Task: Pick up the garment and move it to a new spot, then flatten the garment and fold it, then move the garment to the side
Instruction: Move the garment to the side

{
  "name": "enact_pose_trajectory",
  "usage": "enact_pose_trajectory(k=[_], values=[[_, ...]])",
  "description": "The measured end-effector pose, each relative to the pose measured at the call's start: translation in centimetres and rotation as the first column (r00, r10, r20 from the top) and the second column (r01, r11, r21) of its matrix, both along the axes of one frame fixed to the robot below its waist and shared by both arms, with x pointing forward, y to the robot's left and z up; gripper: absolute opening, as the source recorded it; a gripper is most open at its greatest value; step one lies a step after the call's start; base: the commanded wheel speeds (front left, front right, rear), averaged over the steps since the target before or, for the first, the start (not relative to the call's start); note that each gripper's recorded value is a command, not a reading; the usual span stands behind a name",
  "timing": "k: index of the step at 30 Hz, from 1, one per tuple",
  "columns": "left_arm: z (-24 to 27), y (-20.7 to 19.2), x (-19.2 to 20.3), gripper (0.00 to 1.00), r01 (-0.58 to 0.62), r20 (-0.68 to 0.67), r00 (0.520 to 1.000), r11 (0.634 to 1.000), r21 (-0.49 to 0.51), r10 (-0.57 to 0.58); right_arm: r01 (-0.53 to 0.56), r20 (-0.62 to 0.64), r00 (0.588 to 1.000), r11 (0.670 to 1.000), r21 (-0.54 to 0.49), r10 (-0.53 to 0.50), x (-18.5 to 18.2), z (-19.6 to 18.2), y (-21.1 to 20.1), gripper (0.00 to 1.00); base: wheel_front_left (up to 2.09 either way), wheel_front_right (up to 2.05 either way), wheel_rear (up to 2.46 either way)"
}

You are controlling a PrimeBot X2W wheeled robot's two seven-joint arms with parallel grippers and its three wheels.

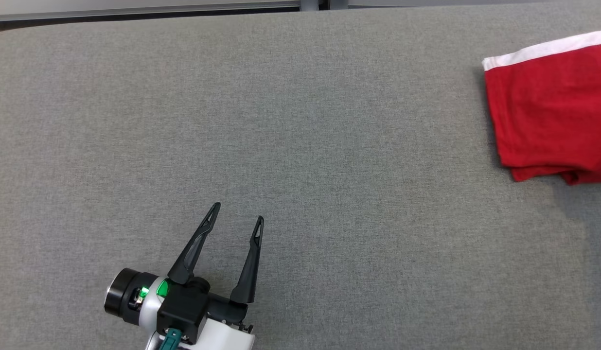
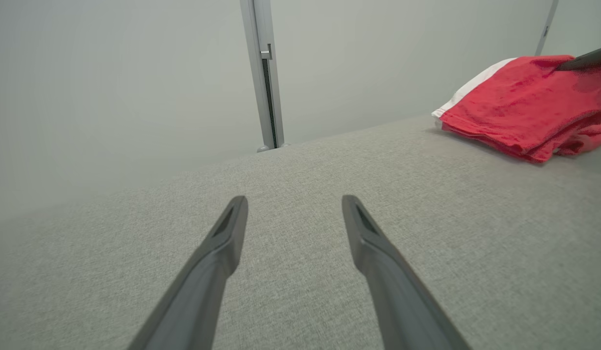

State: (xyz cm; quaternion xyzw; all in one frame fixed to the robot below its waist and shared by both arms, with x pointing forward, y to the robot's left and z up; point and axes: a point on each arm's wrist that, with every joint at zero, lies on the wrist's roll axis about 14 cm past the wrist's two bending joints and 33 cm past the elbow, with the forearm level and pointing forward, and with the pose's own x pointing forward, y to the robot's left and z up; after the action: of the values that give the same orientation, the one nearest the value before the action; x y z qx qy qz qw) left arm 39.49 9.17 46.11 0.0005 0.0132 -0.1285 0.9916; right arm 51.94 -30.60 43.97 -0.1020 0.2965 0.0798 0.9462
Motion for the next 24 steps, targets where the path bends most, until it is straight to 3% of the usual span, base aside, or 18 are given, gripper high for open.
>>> enact_pose_trajectory(k=[5,6,7,12,16,18,22,24], values=[[-0.9,-0.2,0.4,1.00,0.019,-0.018,1.000,1.000,0.010,-0.019,0.061,0.020,0.998,0.997,-0.043,-0.061,0.3,0.3,-2.9,0.00,0.00,0.00,0.00],[-1.1,-0.4,0.5,1.00,0.025,-0.021,0.999,1.000,0.012,-0.025,0.079,0.026,0.997,0.995,-0.053,-0.078,0.3,0.2,-3.6,0.37,0.00,0.00,0.00],[-1.1,-0.5,0.7,1.00,0.030,-0.021,0.999,0.999,0.012,-0.030,0.097,0.026,0.995,0.993,-0.060,-0.096,0.3,0.0,-4.2,1.00,0.00,0.00,0.00],[-1.2,-0.7,0.7,1.00,0.039,-0.021,0.999,0.999,0.014,-0.039,0.105,0.072,0.992,0.991,-0.083,-0.099,0.5,-0.3,-4.6,1.00,0.00,0.00,0.00],[-0.5,-0.2,0.4,1.00,0.006,-0.015,1.000,1.000,-0.015,-0.007,0.066,0.228,0.973,0.990,-0.121,-0.037,1.3,2.0,-3.9,1.00,0.00,0.00,0.00],[0.1,0.5,0.2,1.00,-0.032,-0.015,0.999,0.998,-0.061,0.031,0.046,0.306,0.952,0.995,-0.087,-0.017,1.8,3.1,-2.1,1.00,0.00,0.00,0.00],[1.0,2.6,-0.7,1.00,-0.114,-0.014,0.993,0.987,-0.110,0.113,-0.059,0.347,0.936,0.998,0.006,0.053,0.7,2.7,4.3,1.00,0.00,0.00,0.00],[1.2,3.3,-1.2,1.00,-0.147,-0.017,0.989,0.982,-0.118,0.146,-0.105,0.426,0.903,0.991,0.082,0.061,0.4,4.7,7.4,1.00,0.00,0.00,0.00]])
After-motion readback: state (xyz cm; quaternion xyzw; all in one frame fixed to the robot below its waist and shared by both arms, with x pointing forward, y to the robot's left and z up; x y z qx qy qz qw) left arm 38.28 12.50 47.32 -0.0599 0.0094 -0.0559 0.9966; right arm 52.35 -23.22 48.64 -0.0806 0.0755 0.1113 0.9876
